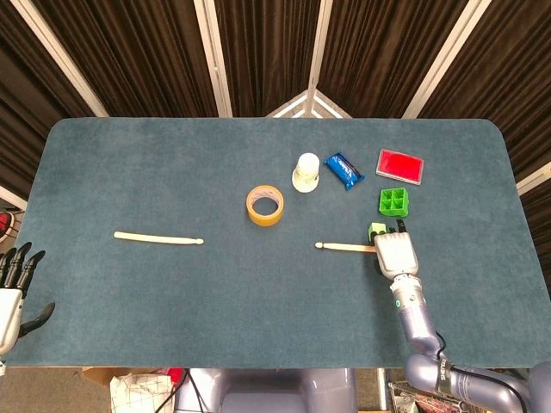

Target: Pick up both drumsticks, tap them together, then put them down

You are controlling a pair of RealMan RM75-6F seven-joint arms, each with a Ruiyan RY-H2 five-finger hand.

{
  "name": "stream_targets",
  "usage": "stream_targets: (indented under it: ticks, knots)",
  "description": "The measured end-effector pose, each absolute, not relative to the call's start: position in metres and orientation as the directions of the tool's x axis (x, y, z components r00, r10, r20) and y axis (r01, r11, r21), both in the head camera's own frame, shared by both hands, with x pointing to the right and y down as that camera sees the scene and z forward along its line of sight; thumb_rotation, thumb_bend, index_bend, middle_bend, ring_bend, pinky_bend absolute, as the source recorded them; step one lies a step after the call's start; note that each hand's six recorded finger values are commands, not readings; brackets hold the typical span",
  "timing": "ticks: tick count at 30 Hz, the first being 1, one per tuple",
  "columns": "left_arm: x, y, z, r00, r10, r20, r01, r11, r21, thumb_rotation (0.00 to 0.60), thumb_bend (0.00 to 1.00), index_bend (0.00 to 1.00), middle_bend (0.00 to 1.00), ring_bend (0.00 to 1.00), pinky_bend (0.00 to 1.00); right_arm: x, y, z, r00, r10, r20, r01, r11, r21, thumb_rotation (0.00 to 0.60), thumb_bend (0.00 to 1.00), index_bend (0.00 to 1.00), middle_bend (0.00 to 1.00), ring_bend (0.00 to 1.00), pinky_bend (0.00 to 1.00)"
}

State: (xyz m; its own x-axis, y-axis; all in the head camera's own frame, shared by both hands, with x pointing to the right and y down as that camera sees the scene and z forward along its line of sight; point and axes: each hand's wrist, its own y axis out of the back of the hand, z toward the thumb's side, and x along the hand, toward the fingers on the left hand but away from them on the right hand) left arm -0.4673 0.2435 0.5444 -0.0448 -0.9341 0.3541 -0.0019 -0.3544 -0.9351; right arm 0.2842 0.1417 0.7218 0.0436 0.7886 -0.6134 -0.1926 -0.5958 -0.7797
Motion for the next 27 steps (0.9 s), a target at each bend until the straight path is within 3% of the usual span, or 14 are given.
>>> stream_targets:
  ticks: [15, 27]
  knots:
    - [-0.4667, 0.2438, 0.5456, -0.045, -0.932, 0.358, 0.001, -0.359, -0.933, 0.600, 0.35, 0.12, 0.00, 0.00, 0.07, 0.2852, 0.1479, 0.7323, 0.031, 0.780, -0.624, -0.230, -0.602, -0.764, 0.600, 0.34, 0.44, 0.47, 0.35, 0.11]
    - [-0.4661, 0.2441, 0.5467, -0.044, -0.930, 0.364, 0.001, -0.364, -0.931, 0.600, 0.35, 0.12, 0.00, 0.00, 0.07, 0.2853, 0.1471, 0.7309, 0.041, 0.793, -0.608, -0.218, -0.587, -0.780, 0.600, 0.34, 0.51, 0.50, 0.39, 0.11]
